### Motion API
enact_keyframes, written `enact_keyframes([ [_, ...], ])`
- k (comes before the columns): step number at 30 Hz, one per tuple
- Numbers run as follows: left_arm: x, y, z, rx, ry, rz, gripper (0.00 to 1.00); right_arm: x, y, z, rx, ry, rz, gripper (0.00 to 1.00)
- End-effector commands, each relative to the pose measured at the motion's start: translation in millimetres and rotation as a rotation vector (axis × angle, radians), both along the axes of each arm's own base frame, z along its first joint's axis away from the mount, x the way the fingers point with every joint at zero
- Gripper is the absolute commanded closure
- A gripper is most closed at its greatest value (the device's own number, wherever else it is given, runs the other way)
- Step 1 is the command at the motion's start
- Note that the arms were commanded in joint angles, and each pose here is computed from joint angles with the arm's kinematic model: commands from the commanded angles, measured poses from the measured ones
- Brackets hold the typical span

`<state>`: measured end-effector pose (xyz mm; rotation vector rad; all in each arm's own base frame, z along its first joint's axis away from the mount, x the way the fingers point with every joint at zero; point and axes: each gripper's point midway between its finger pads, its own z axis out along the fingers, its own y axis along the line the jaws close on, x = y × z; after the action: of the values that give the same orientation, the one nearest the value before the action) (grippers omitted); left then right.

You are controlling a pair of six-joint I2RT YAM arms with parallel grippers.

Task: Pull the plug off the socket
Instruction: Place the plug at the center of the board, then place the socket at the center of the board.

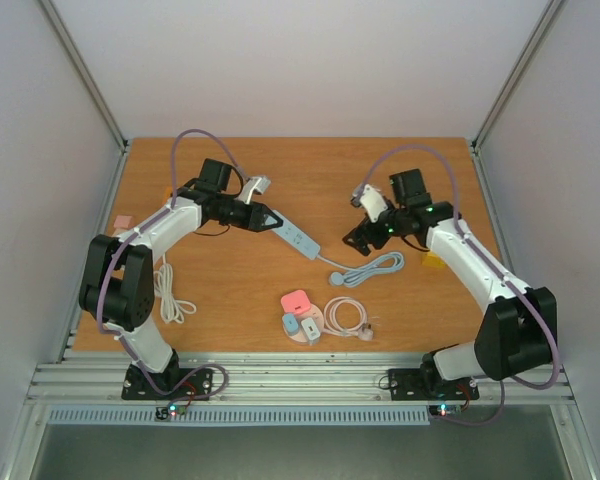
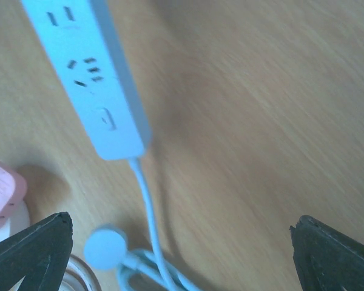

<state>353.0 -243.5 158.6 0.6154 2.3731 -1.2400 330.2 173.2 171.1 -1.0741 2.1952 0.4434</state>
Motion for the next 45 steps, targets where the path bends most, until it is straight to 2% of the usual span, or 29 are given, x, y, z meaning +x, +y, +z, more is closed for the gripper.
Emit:
enact_keyframes([
  [1,-7.9,-10.1,23.5,-0.091,-0.041,-0.058,1.0,3.1,42.8,8.7,-0.007,-0.157,0.124,0.01],
  [7,-8.0,-9.6,24.4,-0.096,-0.043,-0.056,1.0,-11.9,85.9,4.4,0.006,-0.205,0.238,0.02],
  [14,-10.9,-11.8,29.6,-0.126,-0.048,-0.073,1.0,-16.7,111.0,-24.1,-0.058,-0.215,0.288,0.01],
  [20,-13.4,-12.7,32.6,-0.141,-0.05,-0.082,1.0,-3.3,119.4,-36.7,-0.116,-0.24,0.242,0.03],
  [25,-14.7,-13.5,34.2,-0.15,-0.049,-0.089,0.99,7.2,119.7,-43.7,-0.144,-0.237,0.207,0.08],
  [33,-14.8,-13.6,35.7,-0.154,-0.052,-0.09,1.0,13.4,120.3,-44.2,-0.142,-0.238,0.171,0.29],
  [35,-14.7,-13.6,35.4,-0.153,-0.05,-0.089,1.0,14.4,119.5,-45.0,-0.146,-0.226,0.159,0.39],
  [37,-14.1,-13.6,35.9,-0.151,-0.052,-0.087,0.99,13.0,120.2,-45.4,-0.144,-0.21,0.159,0.55],
  [40,-13.5,-13.4,36.3,-0.148,-0.053,-0.084,0.89,14.5,119.8,-44.5,-0.14,-0.204,0.141,0.65],
  [42,-12.6,-12.4,37.4,-0.146,-0.056,-0.08,0.76,17.3,117.6,-43.6,-0.145,-0.207,0.122,0.67],
  [45,-9.6,-8.8,39.5,-0.141,-0.067,-0.066,0.49,22.7,113.3,-42.8,-0.148,-0.199,0.086,0.68],
])
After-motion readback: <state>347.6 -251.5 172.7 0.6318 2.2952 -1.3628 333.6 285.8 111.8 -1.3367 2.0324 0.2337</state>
